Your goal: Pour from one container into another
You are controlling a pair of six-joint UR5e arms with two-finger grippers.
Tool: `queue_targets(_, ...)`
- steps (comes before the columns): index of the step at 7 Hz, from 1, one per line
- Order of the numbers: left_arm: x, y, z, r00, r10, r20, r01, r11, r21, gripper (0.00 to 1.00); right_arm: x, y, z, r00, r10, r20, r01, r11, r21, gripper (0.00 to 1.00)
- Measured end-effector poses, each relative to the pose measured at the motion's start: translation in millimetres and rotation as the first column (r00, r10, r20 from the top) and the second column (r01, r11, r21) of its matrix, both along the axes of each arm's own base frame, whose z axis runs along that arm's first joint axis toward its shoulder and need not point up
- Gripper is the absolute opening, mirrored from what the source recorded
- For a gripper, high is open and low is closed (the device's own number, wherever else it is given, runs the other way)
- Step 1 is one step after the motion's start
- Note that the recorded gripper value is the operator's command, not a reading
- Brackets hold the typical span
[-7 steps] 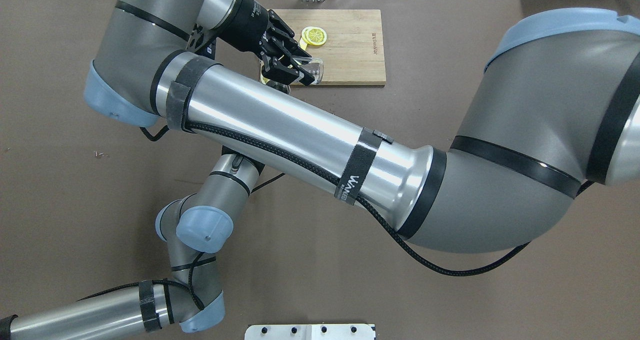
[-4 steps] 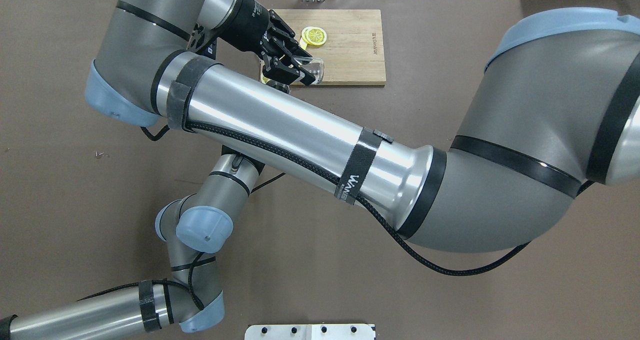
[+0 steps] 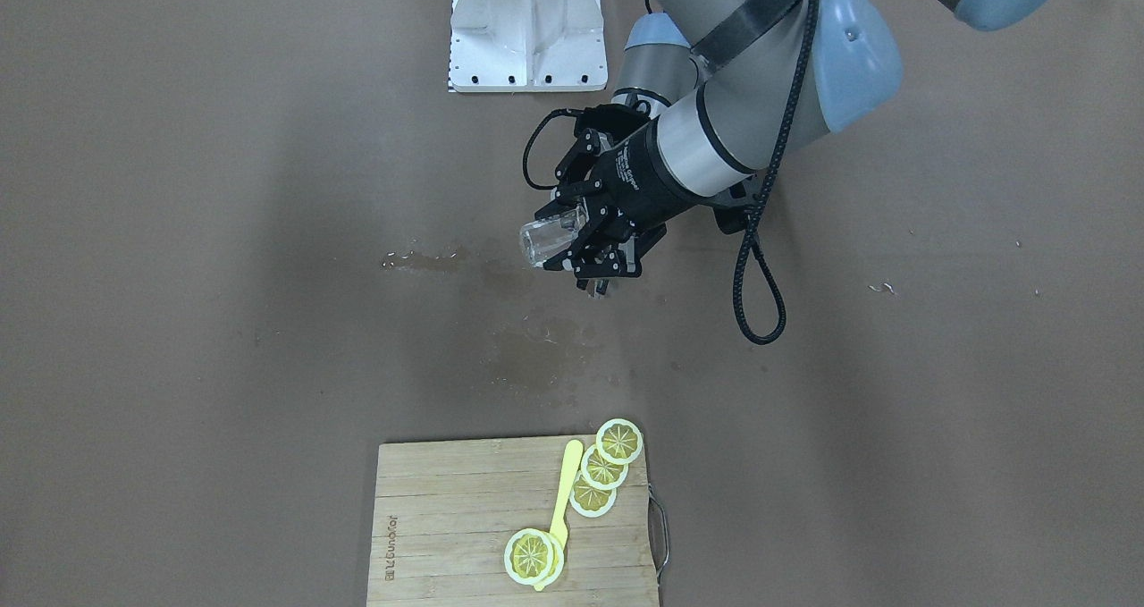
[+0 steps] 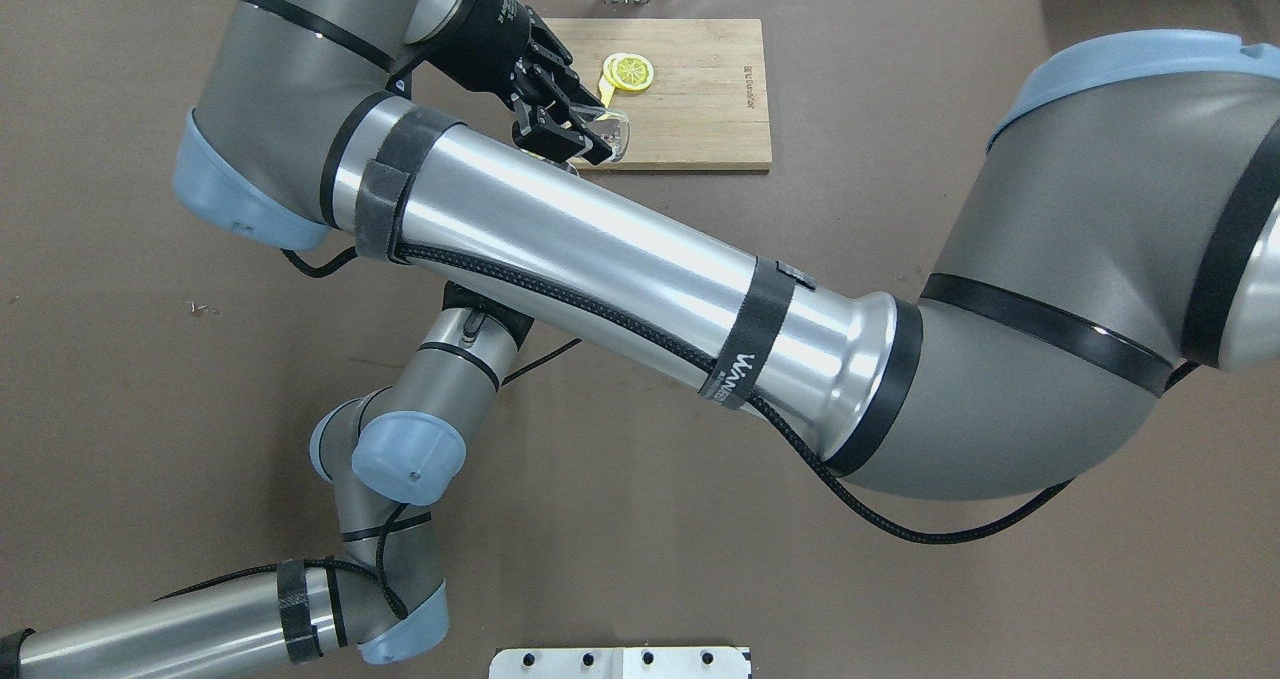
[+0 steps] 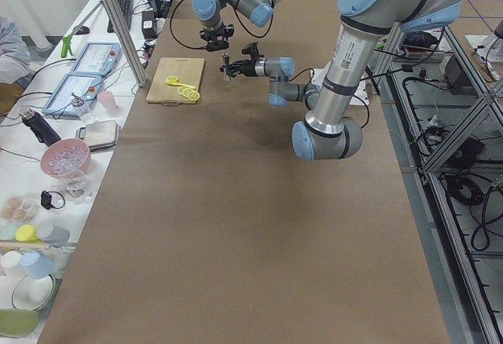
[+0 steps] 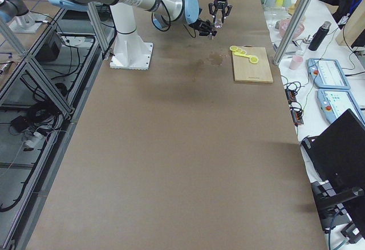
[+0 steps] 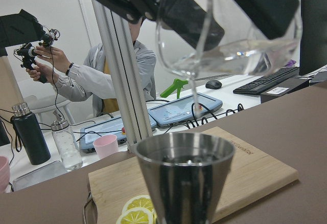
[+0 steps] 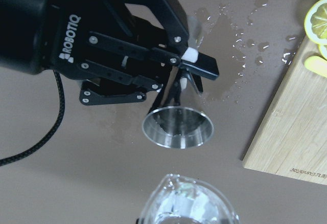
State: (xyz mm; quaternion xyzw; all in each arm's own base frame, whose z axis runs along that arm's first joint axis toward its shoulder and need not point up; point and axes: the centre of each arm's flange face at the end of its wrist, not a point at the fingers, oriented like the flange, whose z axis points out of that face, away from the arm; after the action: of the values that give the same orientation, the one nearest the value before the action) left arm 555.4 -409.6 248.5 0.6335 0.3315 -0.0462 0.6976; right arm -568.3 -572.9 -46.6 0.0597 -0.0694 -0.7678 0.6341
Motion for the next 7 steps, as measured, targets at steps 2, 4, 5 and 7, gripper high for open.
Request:
queue_targets(2,0.0,0.0,0.0,1.0,0.001,0.0,-0.001,1.0,0.0,0.0,26.8,-6.4,4.5,0.996,0.018,0.082,-0.018,1.0,-0.001,0.0)
queue_targets(4,0.1,0.0,0.3,1.0,0.001,0.001,-0.001,1.0,0.0,0.0,78.7,-30.1,19.1,0.983,0.063,0.174,-0.06,0.998,-0.021,0.0)
queue_targets(5,0.0,0.0,0.5,1.0,0.0,0.001,0.0,1.0,0.0,0.0,108.3,-39.6,32.0,0.971,0.088,0.223,-0.084,0.996,-0.025,0.0)
queue_targets(7,0.1,-0.1,1.1,1.0,0.0,0.002,0.0,1.0,-0.001,0.0,169.3,-44.8,69.8,0.942,0.135,0.308,-0.129,0.991,-0.039,0.0)
